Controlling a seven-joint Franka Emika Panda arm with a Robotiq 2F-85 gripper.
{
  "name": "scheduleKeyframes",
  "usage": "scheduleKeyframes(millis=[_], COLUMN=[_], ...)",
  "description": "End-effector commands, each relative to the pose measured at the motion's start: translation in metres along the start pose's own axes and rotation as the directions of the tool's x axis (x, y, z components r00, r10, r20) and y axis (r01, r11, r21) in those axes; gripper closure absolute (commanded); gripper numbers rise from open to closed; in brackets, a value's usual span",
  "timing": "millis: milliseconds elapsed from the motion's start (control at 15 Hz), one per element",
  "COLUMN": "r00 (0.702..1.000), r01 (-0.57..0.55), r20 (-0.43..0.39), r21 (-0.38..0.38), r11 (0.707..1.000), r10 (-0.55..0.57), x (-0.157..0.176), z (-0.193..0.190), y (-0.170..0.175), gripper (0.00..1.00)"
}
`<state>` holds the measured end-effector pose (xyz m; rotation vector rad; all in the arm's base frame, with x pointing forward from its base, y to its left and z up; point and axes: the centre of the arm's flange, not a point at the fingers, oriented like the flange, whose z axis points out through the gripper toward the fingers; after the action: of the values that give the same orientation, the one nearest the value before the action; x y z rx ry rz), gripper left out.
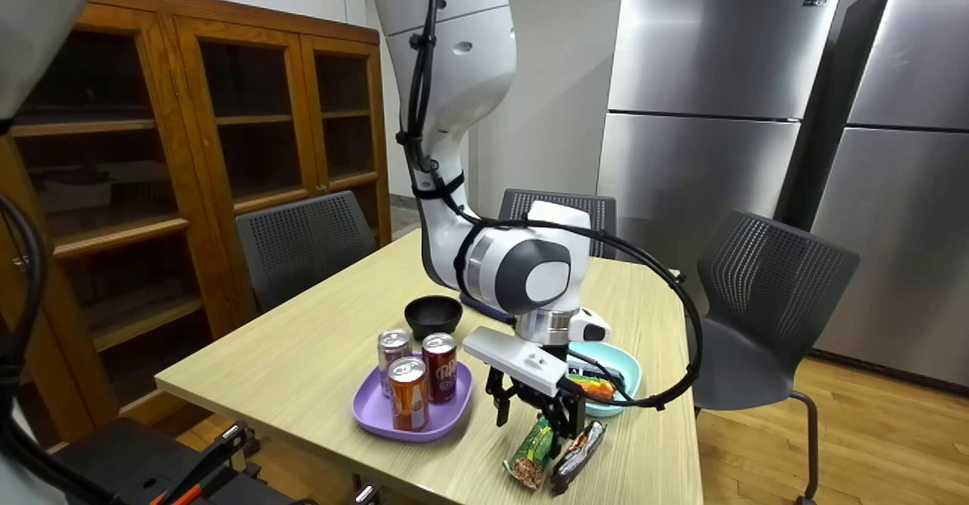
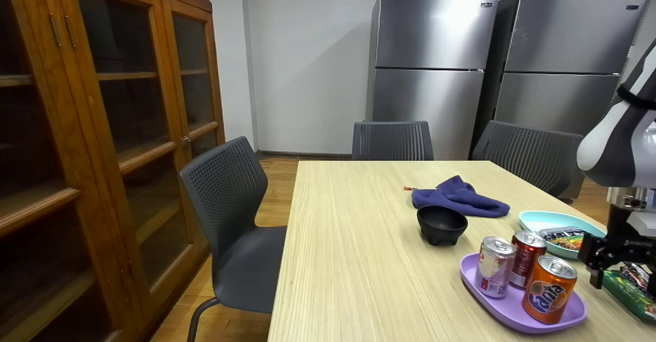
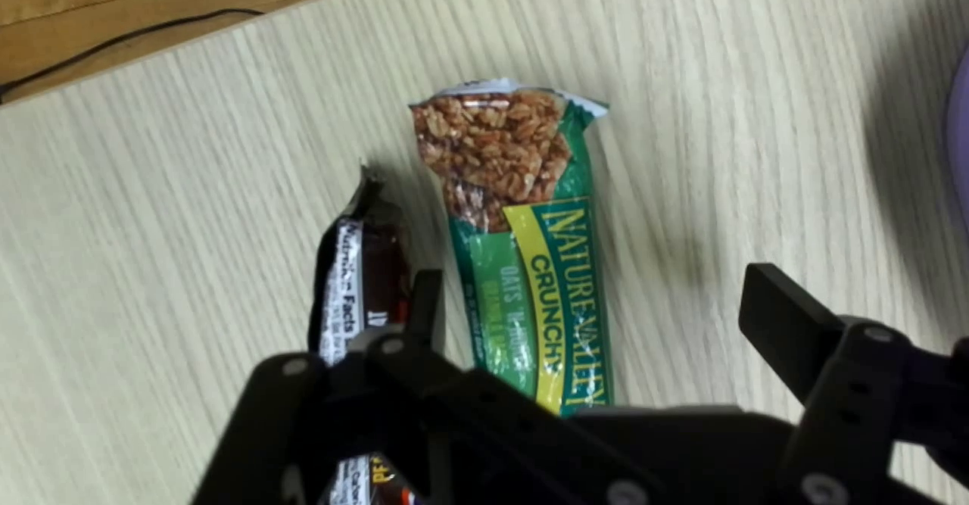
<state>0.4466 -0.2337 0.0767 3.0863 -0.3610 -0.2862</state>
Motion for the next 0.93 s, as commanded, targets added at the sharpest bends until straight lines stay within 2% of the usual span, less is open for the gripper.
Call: scheduleKeyframes(millis=[0, 333, 400, 467, 867], r00=[1.000, 1.000, 1.000, 1.000, 1.000], r01=[0.002, 0.002, 0.006, 0.006, 0.005], r20=[0.007, 0.011, 0.012, 0.012, -0.008], r21=[0.037, 0.046, 0.048, 0.048, 0.043], r11=[0.999, 0.999, 0.999, 0.999, 0.999], r10=[-0.002, -0.003, -0.006, -0.007, -0.004], x=[0.010, 0.014, 0.015, 0.015, 0.015], z=[0.002, 0.006, 0.007, 0.007, -0.003], y=[0.008, 0.008, 0.008, 0.007, 0.008], gripper=[0.00, 0.00, 0.25, 0.26, 0.73])
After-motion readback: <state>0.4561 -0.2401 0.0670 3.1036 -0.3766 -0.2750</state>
